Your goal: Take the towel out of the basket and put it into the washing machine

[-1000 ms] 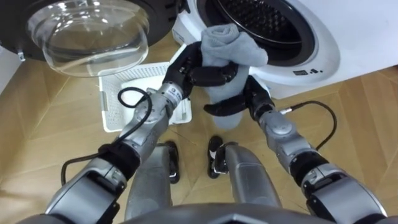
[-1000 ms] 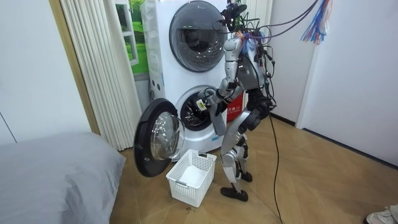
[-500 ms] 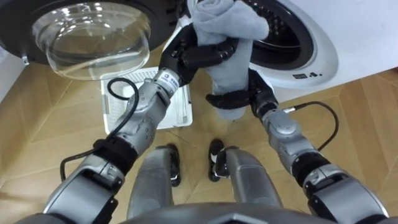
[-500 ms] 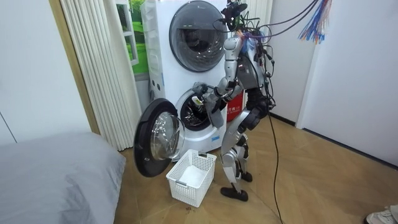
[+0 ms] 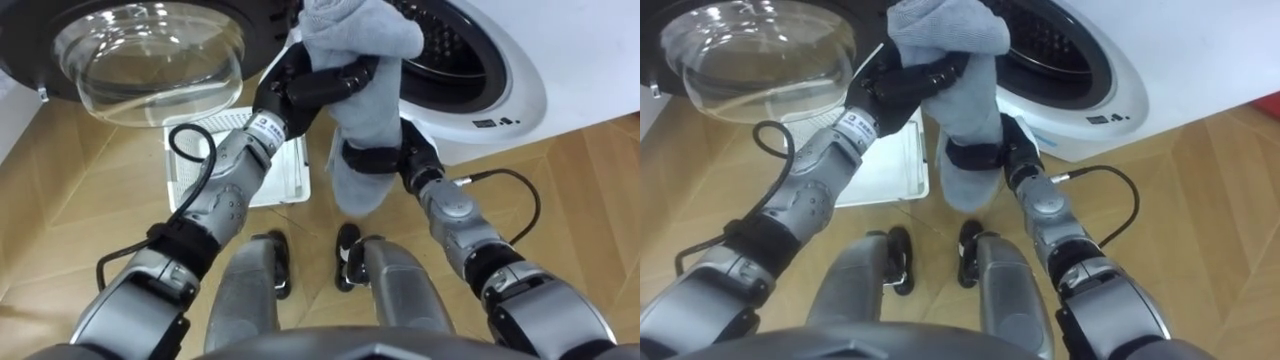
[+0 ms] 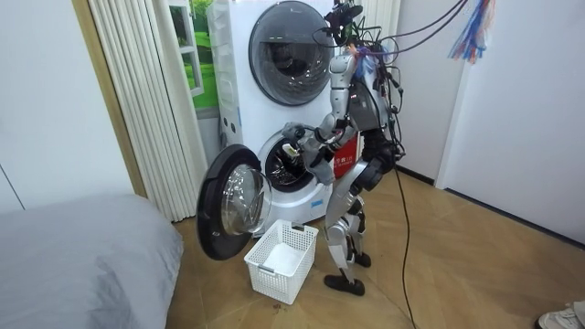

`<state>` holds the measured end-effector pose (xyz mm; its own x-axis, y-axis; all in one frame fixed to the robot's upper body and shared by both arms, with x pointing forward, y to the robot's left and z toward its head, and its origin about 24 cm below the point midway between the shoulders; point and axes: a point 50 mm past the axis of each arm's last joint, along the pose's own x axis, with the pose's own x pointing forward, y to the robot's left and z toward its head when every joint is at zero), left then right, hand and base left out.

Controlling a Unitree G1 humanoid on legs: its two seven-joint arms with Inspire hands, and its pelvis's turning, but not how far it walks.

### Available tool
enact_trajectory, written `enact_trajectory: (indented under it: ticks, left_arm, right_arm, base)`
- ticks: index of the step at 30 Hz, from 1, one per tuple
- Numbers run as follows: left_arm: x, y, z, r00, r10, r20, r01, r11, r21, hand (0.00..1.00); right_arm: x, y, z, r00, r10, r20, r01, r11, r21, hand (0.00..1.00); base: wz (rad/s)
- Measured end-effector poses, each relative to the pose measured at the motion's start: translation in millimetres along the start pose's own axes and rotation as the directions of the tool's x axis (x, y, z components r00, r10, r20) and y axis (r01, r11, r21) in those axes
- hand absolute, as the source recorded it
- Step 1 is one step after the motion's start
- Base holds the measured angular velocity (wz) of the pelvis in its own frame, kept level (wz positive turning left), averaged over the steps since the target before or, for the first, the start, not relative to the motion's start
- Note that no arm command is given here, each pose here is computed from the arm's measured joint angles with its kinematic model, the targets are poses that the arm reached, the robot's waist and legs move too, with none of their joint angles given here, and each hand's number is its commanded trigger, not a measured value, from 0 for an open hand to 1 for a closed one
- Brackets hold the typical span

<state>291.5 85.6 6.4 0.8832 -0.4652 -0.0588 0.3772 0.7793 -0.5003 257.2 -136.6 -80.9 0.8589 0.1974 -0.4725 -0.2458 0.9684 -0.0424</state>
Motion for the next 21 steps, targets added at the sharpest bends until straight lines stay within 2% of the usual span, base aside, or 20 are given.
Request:
enact_trajectory:
  ticks: [5,9,13,15,18,21]
  left_arm:
    - [0.2,0.9,1,1.0,0.01,0.015,-0.01,0.999,-0.04,0.0]
    - [-1.7,3.0,0,1.0,0.027,0.011,-0.027,0.999,-0.031,0.0]
    - [-10.3,9.2,-11,0.995,0.087,-0.046,-0.08,0.986,0.146,0.0]
    - [-21.5,18.7,-20,0.985,0.155,-0.08,-0.128,0.952,0.278,0.0]
    - [-39.3,34.6,-29,0.963,0.245,-0.111,-0.181,0.895,0.409,0.0]
    - [-48.8,46.1,-34,0.942,0.312,-0.124,-0.224,0.861,0.457,0.0]
  right_arm:
    - [0,1,-2,1.0,-0.005,-0.02,0.005,1.0,0.019,1.0]
    - [-2,-5,-10,0.997,-0.04,-0.07,0.046,0.994,0.097,1.0]
    - [-7,-16,-28,0.98,-0.065,-0.189,0.091,0.987,0.131,1.0]
    - [-13,-21,-40,0.962,-0.062,-0.267,0.102,0.985,0.138,1.0]
    - [-17,-32,-46,0.946,-0.073,-0.316,0.131,0.977,0.167,1.0]
    - [-21,-50,-49,0.933,-0.118,-0.339,0.208,0.948,0.242,1.0]
  base:
    - [0.0]
    - [0.02]
    - [0.06]
    - [0.08]
    - [0.14]
    - [0.15]
